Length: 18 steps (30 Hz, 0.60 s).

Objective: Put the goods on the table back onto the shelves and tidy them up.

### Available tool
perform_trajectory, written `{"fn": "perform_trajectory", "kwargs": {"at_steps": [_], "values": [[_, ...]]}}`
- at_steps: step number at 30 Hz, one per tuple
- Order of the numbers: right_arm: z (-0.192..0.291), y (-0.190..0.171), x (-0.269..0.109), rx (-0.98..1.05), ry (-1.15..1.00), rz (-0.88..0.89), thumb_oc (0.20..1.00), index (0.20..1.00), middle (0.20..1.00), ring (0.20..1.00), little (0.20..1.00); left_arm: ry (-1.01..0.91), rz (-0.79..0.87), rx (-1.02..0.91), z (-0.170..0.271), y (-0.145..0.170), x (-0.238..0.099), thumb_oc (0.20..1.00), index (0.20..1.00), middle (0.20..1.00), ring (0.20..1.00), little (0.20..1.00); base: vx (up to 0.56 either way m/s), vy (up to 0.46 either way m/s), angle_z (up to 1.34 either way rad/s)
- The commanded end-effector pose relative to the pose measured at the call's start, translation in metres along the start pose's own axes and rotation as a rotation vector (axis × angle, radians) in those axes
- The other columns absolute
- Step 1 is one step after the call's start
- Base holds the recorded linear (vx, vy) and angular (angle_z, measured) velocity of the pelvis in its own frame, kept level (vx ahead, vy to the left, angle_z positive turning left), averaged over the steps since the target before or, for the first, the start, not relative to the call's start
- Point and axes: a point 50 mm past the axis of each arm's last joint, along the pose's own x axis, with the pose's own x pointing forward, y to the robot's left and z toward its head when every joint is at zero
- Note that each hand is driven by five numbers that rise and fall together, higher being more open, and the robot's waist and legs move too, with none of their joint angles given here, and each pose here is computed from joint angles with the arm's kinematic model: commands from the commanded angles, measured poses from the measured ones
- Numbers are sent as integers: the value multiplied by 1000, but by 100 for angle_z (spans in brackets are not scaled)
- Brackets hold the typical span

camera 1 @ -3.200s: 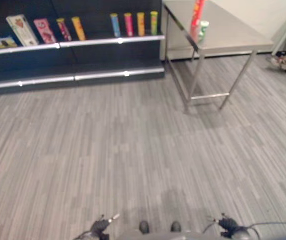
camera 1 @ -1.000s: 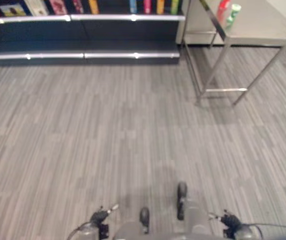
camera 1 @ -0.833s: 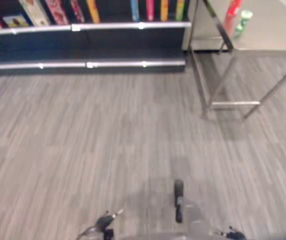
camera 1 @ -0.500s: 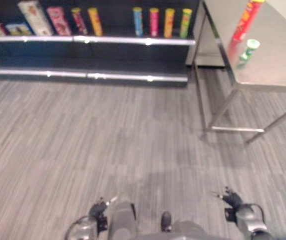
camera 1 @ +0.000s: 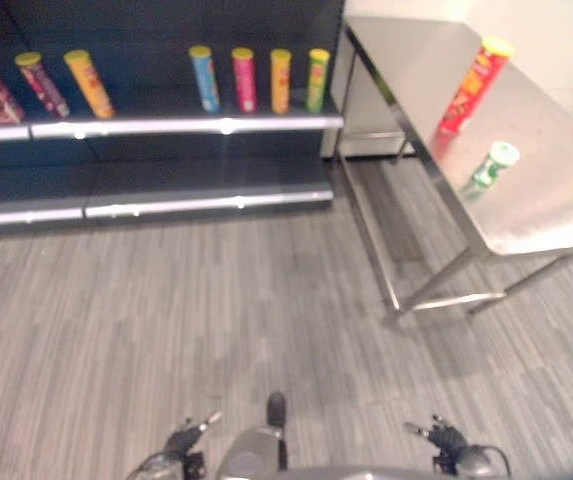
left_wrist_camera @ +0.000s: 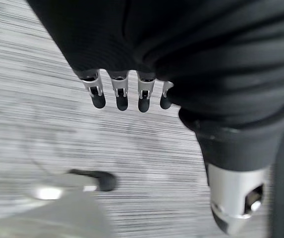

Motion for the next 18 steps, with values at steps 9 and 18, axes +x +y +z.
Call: {"fn": "perform_trajectory", "kwargs": {"at_steps": [9, 18], "values": [[-9, -33, -1, 66, 51, -114, 1000, 1000, 1000, 1000, 1000, -34, -14, 139, 17, -2, 4, 1000, 1000, 1000, 1000, 1000, 421, 236, 25], [-30, -44, -7, 34, 125, -132, 1000, 1000, 1000, 1000, 1000, -5, -59, 174, 7, -14, 3, 1000, 1000, 1000, 1000, 1000, 402, -86, 10]]}}
